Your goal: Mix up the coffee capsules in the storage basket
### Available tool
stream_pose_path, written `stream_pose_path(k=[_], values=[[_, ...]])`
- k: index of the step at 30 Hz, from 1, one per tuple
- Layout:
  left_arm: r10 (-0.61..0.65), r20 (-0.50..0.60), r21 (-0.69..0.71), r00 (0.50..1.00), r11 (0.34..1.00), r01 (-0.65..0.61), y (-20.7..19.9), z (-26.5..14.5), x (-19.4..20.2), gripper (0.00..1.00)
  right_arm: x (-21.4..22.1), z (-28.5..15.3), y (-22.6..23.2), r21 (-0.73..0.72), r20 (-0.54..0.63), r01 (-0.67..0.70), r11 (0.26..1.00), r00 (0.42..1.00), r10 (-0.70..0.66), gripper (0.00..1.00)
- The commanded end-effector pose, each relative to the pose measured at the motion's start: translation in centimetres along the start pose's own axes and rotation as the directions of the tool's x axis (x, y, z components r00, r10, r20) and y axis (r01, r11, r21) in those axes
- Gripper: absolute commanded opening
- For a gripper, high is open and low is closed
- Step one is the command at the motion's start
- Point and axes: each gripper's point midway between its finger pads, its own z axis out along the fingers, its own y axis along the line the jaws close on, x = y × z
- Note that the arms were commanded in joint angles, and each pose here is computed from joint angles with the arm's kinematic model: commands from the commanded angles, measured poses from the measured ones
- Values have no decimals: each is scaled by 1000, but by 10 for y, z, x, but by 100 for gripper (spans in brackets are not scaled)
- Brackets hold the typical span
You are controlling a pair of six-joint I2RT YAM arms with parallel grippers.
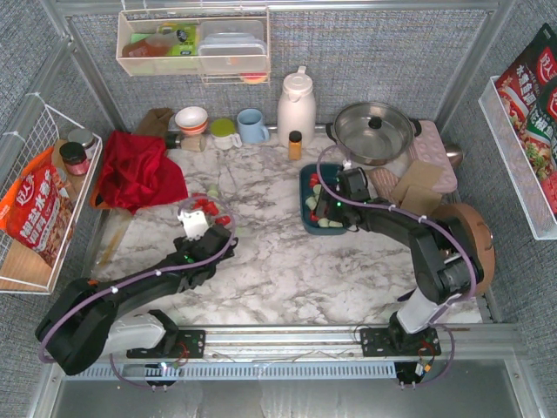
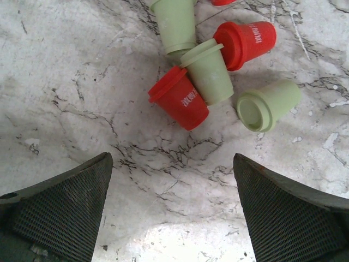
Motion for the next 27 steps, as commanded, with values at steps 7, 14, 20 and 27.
stream_pose_path(k=[7,14,20,27], values=[[-17,10,-3,1000,1000,17,10,9,-7,93,-23,-43,13,-29,98,96,995,991,-93,99],[-66,29,21,997,998,65,2,16,-21,85,-49,-86,16,50,231,188,981,953,-194,99],[-174,78,-6,982,984,175,-1,23,-33,78,-59,-101,-8,88,337,60,994,938,-86,99],[-256,82,-103,963,959,264,3,33,-32,62,-59,-109,-44,106,416,-130,986,906,75,99]])
